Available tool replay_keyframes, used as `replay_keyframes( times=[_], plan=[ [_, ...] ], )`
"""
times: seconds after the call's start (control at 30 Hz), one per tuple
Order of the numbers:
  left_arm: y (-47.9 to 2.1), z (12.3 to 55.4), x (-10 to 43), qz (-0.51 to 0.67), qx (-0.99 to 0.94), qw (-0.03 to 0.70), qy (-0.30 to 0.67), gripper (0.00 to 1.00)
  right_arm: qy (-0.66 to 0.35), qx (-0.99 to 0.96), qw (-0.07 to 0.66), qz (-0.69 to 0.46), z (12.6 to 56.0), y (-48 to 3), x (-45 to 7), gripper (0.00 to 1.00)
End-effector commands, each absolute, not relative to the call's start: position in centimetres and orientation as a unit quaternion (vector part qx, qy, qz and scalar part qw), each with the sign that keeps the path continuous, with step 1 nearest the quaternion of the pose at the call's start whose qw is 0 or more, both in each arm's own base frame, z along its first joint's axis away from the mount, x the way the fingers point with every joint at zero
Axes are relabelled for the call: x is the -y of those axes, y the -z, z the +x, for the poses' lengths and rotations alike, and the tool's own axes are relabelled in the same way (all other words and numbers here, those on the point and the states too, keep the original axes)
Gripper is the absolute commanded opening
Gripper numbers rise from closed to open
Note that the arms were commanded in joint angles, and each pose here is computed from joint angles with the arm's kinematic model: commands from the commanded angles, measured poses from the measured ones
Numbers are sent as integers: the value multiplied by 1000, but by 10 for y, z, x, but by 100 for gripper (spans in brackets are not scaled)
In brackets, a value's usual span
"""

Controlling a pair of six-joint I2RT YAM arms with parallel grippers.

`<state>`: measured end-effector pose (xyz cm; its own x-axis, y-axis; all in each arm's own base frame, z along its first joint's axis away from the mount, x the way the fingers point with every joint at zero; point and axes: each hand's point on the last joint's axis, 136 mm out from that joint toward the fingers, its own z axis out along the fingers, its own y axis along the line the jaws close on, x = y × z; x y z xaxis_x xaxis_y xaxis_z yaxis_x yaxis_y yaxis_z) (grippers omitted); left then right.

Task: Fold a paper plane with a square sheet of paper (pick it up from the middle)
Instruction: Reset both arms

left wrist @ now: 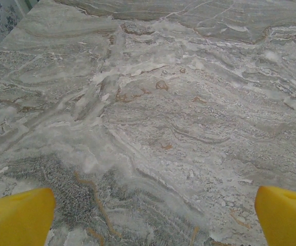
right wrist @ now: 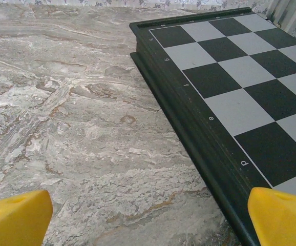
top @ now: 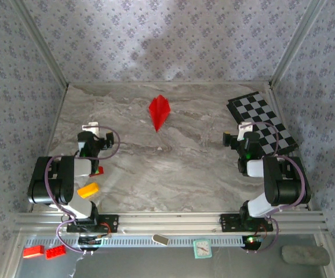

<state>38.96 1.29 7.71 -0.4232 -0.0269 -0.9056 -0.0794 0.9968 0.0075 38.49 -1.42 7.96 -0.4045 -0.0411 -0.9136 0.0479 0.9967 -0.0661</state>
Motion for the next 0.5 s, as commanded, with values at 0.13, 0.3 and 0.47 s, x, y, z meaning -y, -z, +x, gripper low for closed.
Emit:
replay_keyframes(
  times=[0.13,0.3,0.47],
  plan=[
    [-88,398,-16,-36,-833,552,-24,100,36,-834,550,6,391,-84,16,100],
    [-87,399,-16,-36,-834,550,-23,100,35,-834,551,5,391,-84,15,100],
    [-87,398,-16,-36,-833,551,-22,100,35,-834,551,6,391,-84,16,100]
  ],
)
